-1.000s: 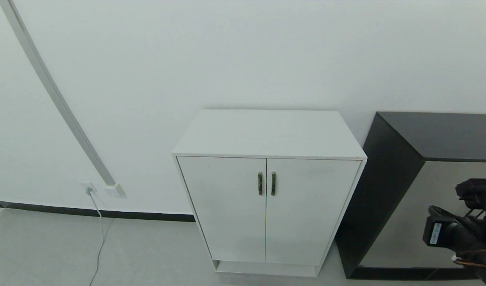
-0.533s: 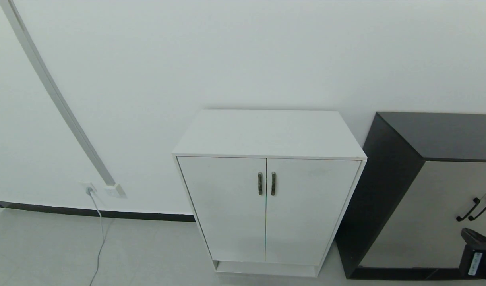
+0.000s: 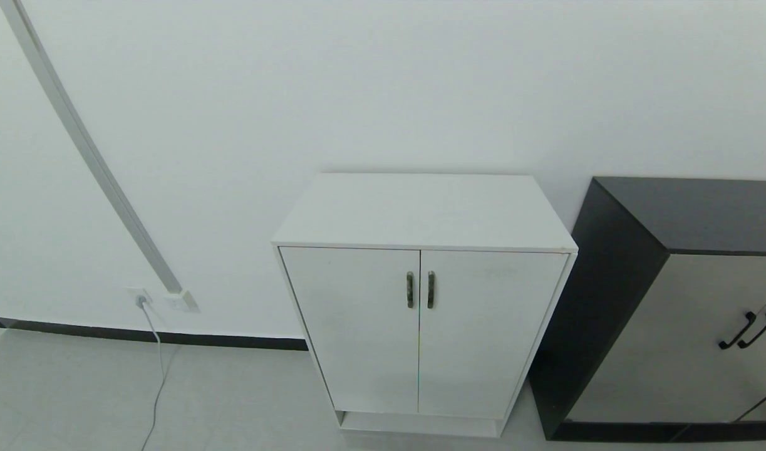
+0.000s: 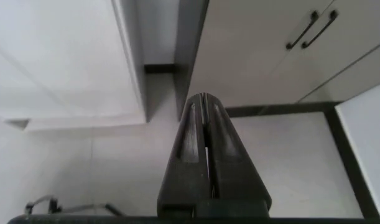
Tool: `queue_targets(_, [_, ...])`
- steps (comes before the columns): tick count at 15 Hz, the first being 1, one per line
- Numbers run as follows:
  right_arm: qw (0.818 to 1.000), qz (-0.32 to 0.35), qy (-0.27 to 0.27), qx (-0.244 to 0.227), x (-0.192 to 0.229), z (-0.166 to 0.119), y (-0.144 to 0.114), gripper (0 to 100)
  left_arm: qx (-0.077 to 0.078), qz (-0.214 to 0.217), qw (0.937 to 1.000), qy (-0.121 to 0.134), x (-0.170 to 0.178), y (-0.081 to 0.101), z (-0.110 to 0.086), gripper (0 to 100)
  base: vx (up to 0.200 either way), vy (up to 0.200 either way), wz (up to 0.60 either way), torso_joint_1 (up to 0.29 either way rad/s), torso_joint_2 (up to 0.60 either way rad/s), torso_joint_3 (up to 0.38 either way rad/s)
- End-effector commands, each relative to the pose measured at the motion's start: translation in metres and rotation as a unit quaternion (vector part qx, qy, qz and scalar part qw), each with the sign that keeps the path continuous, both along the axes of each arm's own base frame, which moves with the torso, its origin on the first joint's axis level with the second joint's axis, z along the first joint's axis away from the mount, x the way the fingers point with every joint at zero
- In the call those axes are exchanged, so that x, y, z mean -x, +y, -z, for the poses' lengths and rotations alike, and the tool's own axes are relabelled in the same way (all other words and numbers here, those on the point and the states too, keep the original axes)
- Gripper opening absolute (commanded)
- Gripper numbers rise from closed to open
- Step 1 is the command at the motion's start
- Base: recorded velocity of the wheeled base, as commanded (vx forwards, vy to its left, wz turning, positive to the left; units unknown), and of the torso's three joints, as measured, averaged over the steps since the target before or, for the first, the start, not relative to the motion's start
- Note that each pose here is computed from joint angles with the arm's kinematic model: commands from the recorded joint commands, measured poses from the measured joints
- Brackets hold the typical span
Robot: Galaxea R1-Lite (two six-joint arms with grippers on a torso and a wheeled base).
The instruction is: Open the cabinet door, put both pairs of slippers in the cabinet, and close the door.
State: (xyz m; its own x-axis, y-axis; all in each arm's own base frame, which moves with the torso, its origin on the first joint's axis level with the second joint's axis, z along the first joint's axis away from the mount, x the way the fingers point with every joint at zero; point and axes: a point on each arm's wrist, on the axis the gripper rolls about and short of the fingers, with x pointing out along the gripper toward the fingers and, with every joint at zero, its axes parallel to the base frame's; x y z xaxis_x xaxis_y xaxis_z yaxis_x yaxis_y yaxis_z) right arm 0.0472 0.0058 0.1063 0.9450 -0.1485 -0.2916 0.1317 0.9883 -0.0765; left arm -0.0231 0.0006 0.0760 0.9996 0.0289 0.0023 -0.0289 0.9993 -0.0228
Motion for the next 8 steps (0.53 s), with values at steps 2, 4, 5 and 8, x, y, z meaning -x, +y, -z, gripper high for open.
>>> queue_targets(2, [0.996, -0.058, -0.058, -0.038, 0.043, 0.014, -0.012, 0, 0.0, 0.0, 1.0, 0.001, 0.0, 0.0, 0.0, 0, 0.0, 0.0, 0.0, 0.0, 0.0, 0.0])
queue_targets(4, [0.994, -0.079, -0.056, -0.043, 0.048, 0.02, -0.013, 0, 0.0, -0.001, 1.0, 0.0, 0.0, 0.0, 0.0, 0, 0.0, 0.0, 0.0, 0.0, 0.0, 0.0])
queue_targets(5, [0.991, -0.108, -0.057, -0.051, 0.049, 0.022, -0.012, 0, 0.0, -0.001, 1.0, 0.0, 0.0, 0.0, 0.0, 0, 0.0, 0.0, 0.0, 0.0, 0.0, 0.0])
queue_targets(8, [0.981, -0.178, -0.063, -0.038, 0.052, 0.022, -0.01, 0, 0.0, -0.001, 1.0, 0.001, 0.0, 0.0, 0.0, 0, 0.0, 0.0, 0.0, 0.0, 0.0, 0.0])
